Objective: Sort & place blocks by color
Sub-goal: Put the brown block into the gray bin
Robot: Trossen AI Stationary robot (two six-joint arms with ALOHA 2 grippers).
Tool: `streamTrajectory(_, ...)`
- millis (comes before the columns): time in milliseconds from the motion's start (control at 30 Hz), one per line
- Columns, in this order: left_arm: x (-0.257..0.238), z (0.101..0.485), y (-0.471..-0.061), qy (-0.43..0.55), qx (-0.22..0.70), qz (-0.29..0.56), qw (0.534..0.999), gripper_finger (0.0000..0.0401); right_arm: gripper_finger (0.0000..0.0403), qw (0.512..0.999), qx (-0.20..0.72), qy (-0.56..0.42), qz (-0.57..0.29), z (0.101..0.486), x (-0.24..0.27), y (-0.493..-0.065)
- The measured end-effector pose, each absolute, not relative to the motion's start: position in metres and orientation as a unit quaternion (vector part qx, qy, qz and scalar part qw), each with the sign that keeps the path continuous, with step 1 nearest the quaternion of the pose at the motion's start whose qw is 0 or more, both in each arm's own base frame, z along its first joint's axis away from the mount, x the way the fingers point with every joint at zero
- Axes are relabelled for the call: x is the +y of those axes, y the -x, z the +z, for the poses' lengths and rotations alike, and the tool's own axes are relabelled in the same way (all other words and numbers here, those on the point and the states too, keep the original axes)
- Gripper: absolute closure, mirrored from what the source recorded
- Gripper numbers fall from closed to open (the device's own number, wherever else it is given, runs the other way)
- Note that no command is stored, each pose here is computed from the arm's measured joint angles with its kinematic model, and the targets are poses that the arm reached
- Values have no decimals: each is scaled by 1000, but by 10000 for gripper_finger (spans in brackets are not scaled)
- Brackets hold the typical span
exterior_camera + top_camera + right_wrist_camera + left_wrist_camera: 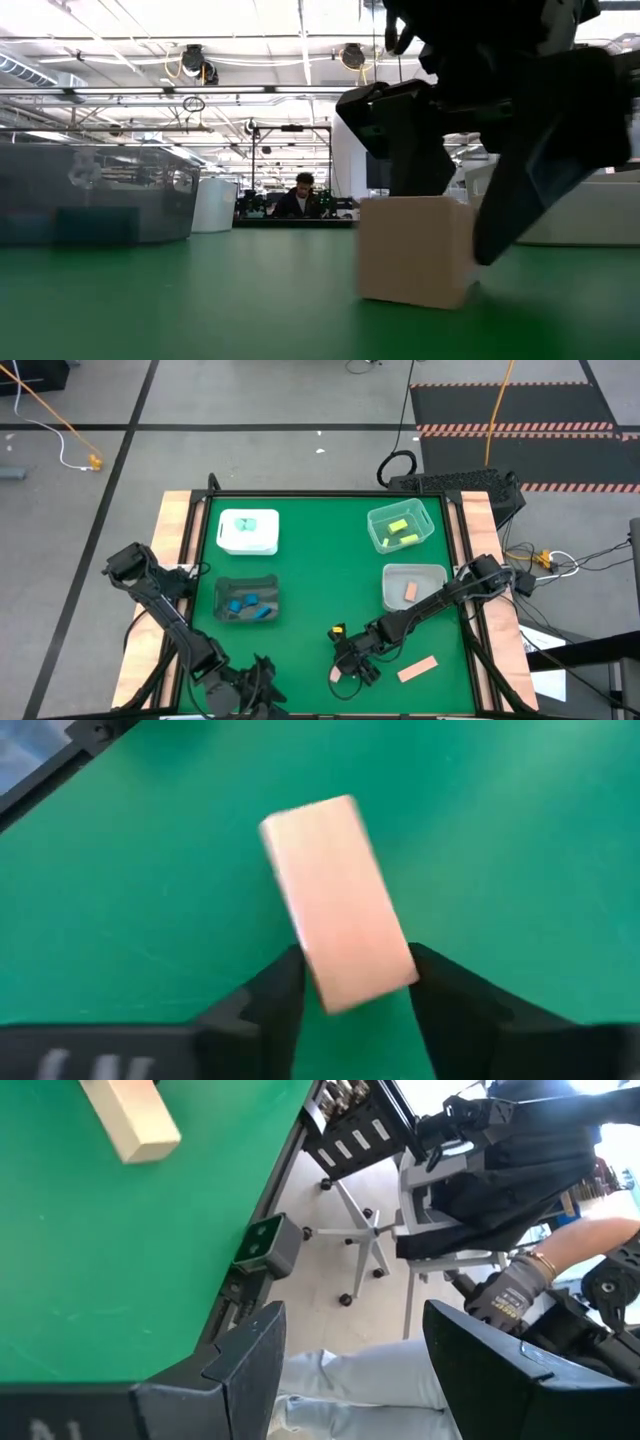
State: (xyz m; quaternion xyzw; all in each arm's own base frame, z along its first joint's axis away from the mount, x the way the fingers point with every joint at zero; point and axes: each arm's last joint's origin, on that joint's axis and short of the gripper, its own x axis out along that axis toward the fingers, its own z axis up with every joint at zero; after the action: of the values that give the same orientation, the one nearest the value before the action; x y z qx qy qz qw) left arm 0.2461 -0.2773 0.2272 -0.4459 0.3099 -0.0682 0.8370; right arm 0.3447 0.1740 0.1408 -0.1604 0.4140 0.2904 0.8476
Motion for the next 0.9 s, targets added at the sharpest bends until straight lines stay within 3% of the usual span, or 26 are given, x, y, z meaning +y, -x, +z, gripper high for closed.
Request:
streamTrajectory(100,-275,227,-248,445,308,-65,838,164,292,847,421,152,287,141,174,-344)
streamTrajectory(433,-274,225,-248,438,312,-57,841,164,292,838,468,115,258,172,154,-329)
streamTrajectory(700,-261,224,-258,401,269,-6,876,164,292,880,435,143,123,233,118,-309)
streamTrajectory(900,-241,224,-277,384,253,25,888,164,292,915,398,57,14,285,91,-277)
